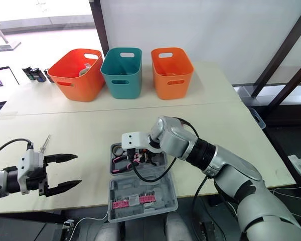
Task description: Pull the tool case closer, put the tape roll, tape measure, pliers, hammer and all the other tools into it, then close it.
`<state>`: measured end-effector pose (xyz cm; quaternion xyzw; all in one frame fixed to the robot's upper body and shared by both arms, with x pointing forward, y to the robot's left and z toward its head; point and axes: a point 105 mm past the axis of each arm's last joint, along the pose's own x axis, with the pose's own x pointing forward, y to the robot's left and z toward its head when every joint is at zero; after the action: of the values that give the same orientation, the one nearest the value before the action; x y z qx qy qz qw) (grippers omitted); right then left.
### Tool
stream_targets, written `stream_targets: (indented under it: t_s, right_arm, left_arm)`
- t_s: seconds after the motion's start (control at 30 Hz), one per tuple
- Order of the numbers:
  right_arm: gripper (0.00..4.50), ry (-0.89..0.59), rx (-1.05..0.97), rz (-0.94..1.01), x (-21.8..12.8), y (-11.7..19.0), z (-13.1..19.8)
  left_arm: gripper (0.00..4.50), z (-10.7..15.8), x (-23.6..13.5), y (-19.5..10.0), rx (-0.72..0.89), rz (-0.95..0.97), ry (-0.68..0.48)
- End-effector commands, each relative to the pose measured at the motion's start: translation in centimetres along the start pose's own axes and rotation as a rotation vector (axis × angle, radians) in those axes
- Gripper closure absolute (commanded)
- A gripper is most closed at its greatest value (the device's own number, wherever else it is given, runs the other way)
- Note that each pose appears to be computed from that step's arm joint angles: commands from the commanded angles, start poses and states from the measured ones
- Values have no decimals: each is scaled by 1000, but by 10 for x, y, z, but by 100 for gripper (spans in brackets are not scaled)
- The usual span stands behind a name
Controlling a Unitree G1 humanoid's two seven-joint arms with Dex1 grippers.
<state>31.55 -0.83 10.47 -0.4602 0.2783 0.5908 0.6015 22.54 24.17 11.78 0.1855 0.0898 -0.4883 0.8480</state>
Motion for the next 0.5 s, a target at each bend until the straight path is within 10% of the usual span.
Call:
stream_targets:
  t_s: [0.03,0.07,0.1,0.27,0.5]
  right_arm:
    - [354,-8,-7,21,10,6,0]
    - [354,-11,-6,19,12,6,-1]
    - [248,-15,-1,25,13,6,-2]
    - [38,-67,32,4,13,1,3]
    - [38,-217,92,-28,-3,-8,24]
  left_arm:
    - [0,5,2,-1,23,-13,-3]
    - [0,5,3,-1,22,-12,-3]
    - [0,5,3,0,23,-11,-3]
    - [0,6,4,1,27,-5,-8]
    - [0,9,5,5,32,1,-7]
